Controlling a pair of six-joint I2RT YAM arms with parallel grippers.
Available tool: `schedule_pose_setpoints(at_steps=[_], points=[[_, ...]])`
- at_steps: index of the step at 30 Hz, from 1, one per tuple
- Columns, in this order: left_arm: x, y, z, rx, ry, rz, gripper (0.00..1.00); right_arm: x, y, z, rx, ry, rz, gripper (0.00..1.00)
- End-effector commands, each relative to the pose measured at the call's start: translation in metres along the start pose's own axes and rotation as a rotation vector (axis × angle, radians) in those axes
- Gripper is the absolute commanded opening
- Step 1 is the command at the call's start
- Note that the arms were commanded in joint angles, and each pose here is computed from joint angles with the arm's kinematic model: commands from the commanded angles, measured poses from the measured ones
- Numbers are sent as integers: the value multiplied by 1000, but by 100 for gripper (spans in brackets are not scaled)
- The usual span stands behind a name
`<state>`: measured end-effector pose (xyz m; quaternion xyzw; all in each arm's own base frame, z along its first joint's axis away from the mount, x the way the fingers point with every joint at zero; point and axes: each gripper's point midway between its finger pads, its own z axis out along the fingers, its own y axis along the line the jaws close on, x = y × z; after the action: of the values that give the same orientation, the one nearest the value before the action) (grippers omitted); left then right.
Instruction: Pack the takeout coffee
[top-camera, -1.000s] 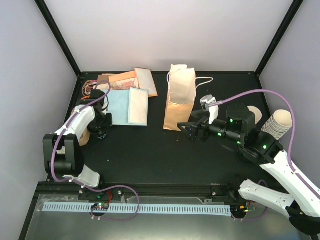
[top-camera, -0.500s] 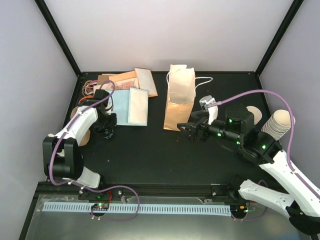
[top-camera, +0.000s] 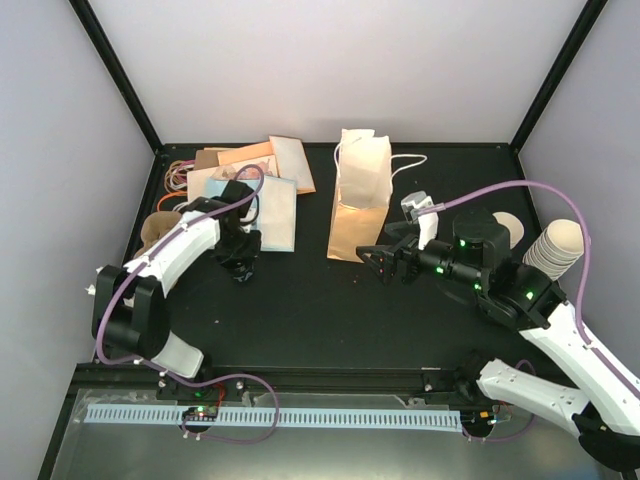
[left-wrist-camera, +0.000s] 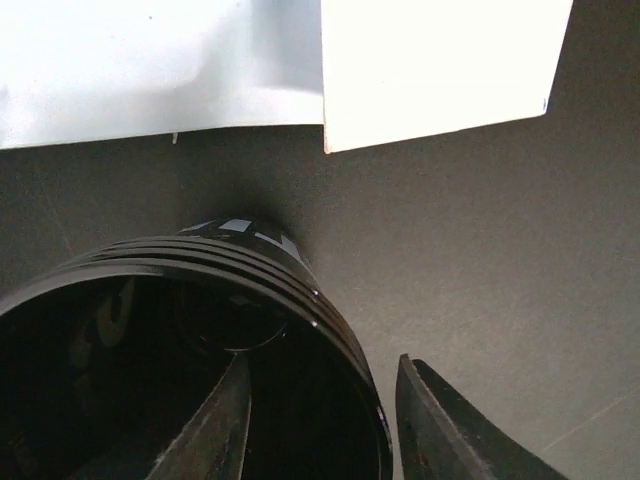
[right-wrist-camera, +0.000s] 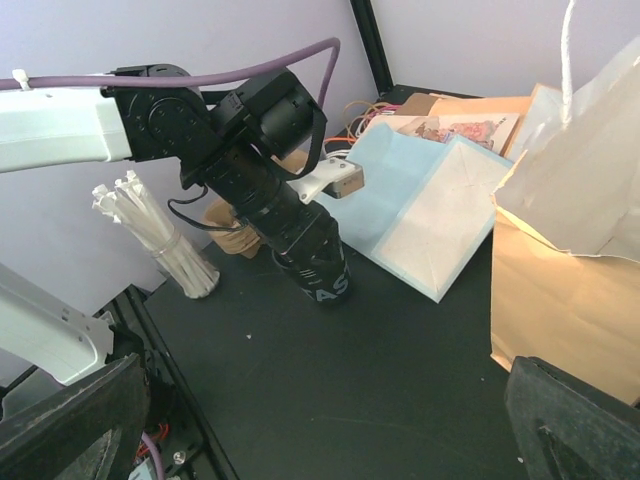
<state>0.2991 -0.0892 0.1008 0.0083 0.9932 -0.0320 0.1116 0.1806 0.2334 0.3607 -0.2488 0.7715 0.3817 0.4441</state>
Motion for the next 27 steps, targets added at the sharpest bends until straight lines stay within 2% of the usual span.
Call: schedule_pose_setpoints(at_steps=[1, 8, 13, 17, 22, 27], points=[[-11, -4, -17, -16, -41, -10, 48, 2, -4, -5, 26, -10, 2, 100], [-21, -3, -62, -14, -125, -2, 61, 3, -4, -3, 26, -7, 2, 100], [-32, 28, -94, -144, -207, -17, 70, 1, -5, -3, 30, -8, -8, 100], [-41, 68, -105, -192, -254, -130, 71, 0, -5, -4, 33, -11, -13, 100], [-54, 119, -98, -202, -310, -285, 67, 5, -8, -6, 49, -2, -19, 100], [-63, 160, -82, -241, -294, -367, 64, 18, -12, -5, 49, 1, -16, 100]])
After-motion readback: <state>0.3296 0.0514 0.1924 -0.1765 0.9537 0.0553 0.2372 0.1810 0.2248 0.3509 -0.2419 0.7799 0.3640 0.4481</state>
